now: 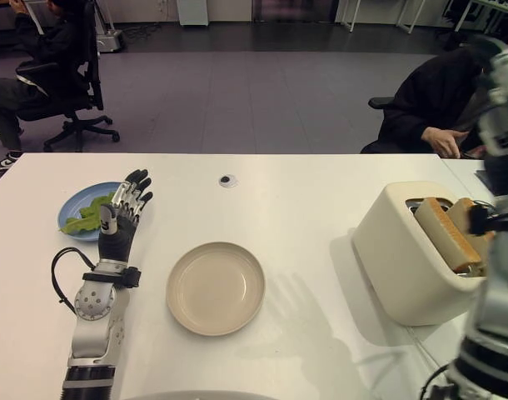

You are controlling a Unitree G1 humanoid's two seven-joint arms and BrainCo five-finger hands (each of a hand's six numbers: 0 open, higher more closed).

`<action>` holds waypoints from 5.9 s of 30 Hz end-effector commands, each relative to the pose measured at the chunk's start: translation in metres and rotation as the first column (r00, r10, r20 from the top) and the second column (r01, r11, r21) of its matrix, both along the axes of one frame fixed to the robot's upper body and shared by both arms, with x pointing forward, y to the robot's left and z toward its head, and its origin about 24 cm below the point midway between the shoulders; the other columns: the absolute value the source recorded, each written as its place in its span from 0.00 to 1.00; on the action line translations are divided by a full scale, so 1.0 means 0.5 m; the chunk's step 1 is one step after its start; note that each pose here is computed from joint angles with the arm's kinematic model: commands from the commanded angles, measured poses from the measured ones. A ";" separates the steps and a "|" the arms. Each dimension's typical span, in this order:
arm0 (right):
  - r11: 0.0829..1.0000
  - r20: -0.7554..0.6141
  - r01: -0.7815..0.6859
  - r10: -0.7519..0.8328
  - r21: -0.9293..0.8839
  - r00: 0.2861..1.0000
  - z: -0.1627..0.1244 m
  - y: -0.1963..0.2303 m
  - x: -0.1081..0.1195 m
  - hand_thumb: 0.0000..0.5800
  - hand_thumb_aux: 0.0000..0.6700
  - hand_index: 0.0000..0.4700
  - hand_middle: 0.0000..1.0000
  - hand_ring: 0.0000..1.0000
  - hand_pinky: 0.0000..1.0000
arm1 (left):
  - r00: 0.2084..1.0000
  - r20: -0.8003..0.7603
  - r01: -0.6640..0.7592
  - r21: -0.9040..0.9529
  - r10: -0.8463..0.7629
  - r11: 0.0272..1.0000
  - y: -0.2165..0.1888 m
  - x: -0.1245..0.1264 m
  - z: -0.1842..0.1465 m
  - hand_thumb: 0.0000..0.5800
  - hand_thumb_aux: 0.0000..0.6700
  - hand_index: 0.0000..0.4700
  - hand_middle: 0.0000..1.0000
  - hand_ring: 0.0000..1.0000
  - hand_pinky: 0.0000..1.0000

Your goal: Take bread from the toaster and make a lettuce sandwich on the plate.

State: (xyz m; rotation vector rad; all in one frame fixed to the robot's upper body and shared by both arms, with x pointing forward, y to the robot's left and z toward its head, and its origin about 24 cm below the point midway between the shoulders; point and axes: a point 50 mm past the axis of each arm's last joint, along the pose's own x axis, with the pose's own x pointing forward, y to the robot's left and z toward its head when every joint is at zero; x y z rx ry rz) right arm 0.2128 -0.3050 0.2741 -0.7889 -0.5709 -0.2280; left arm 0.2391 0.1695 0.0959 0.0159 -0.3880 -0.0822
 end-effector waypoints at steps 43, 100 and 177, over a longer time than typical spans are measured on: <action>0.992 -0.108 -0.116 0.109 -0.054 0.988 0.036 0.018 0.020 1.00 1.00 1.00 0.00 0.00 0.00 | 0.998 -0.004 -0.061 -0.009 0.061 0.998 0.019 -0.029 0.002 0.00 0.00 0.00 0.00 0.00 0.00; 0.794 -0.318 -0.445 0.585 0.414 0.746 -0.287 0.381 0.048 0.00 0.00 0.00 0.00 0.00 0.00 | 0.827 0.059 -0.188 0.966 0.559 0.176 0.299 0.114 -0.007 0.00 0.00 0.00 0.00 0.00 0.00; 0.665 -0.366 0.196 -0.605 -0.721 0.707 -0.108 -0.105 -0.029 0.00 0.00 0.00 0.00 0.00 0.00 | 0.950 -0.094 0.058 0.990 -0.296 -0.128 -0.111 -0.064 -0.020 0.00 0.00 0.00 0.00 0.00 0.00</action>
